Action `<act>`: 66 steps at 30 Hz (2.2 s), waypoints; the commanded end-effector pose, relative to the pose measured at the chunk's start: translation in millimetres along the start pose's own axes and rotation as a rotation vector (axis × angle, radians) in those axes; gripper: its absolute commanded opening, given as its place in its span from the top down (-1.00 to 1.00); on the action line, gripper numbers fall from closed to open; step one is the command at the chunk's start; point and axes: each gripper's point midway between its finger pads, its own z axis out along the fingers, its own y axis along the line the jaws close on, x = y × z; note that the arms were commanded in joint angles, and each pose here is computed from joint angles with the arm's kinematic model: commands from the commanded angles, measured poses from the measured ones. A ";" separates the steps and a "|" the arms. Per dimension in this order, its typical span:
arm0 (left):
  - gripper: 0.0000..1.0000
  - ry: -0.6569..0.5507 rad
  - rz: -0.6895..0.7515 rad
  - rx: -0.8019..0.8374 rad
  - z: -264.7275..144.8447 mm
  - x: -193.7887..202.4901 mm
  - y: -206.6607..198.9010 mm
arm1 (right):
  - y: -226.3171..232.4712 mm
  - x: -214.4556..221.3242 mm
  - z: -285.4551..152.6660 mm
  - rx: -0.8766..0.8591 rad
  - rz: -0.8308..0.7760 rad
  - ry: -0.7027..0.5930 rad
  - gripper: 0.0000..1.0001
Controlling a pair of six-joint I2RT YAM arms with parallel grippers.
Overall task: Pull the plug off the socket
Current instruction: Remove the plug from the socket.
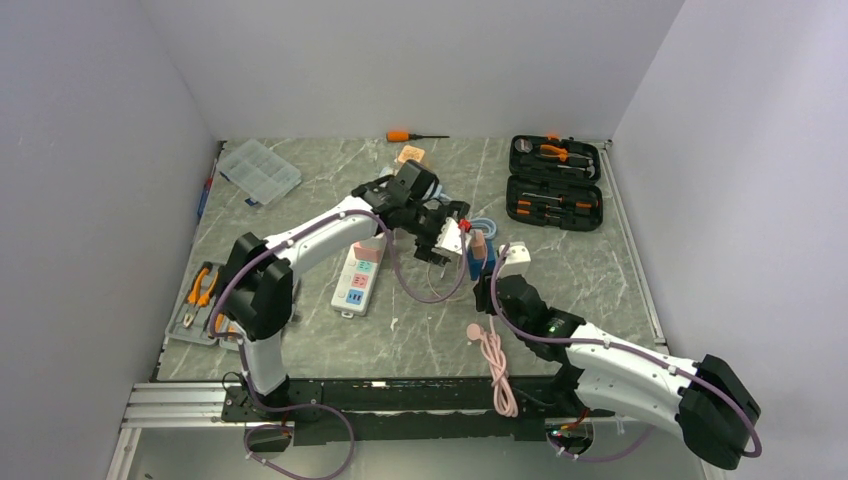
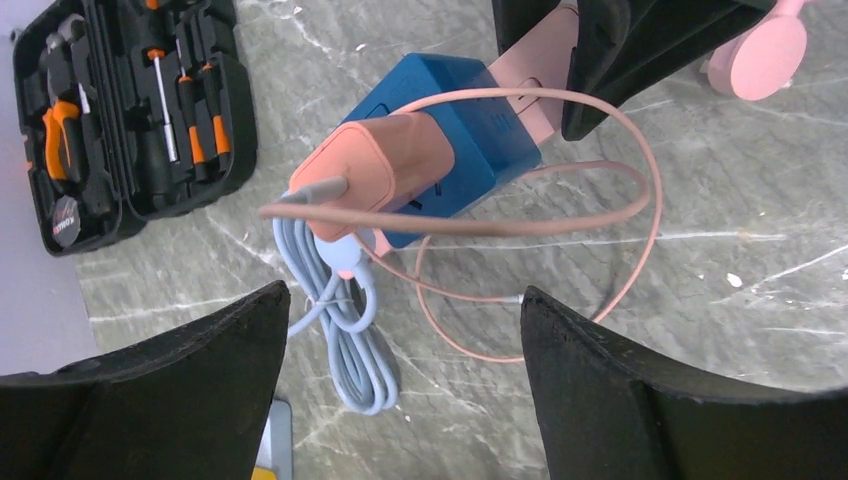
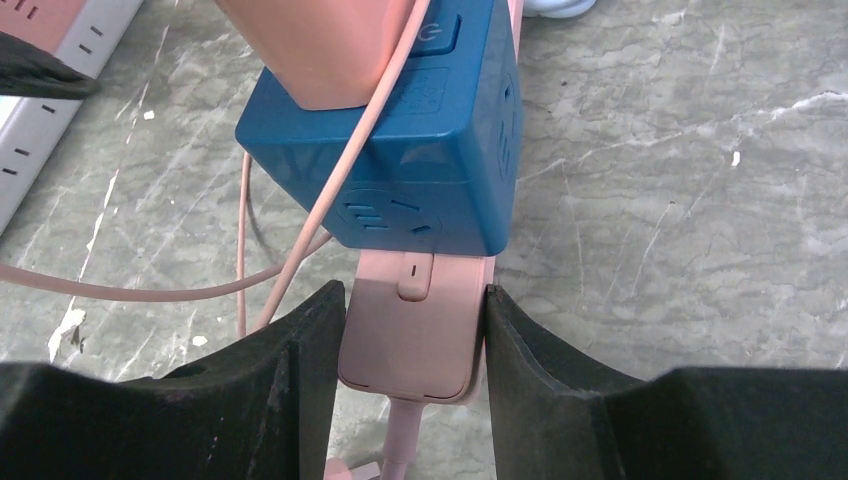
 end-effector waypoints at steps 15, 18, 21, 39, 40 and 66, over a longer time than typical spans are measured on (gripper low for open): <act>-0.82 -0.057 0.238 0.092 53.2 3.2 11.0 | 56.5 -51.5 -6.7 -0.262 0.004 -0.147 0.87; -0.81 -0.083 0.250 0.131 52.5 0.6 1.5 | 58.6 -55.2 -7.9 -0.277 -0.001 -0.163 0.86; -0.72 -0.111 0.295 0.177 51.4 -3.9 -9.9 | 62.7 -59.3 -8.3 -0.299 -0.017 -0.184 0.79; -0.30 -0.125 0.609 0.253 76.8 -12.5 -31.9 | 83.5 -73.3 -17.9 -0.421 -0.054 -0.247 0.40; -0.25 -0.119 0.626 0.253 77.7 -11.6 -32.2 | 84.0 -74.0 -18.6 -0.424 -0.052 -0.247 0.33; 1.00 0.033 0.616 0.165 50.7 37.0 -40.9 | -5.7 -19.6 -13.2 -0.099 0.348 0.044 -0.83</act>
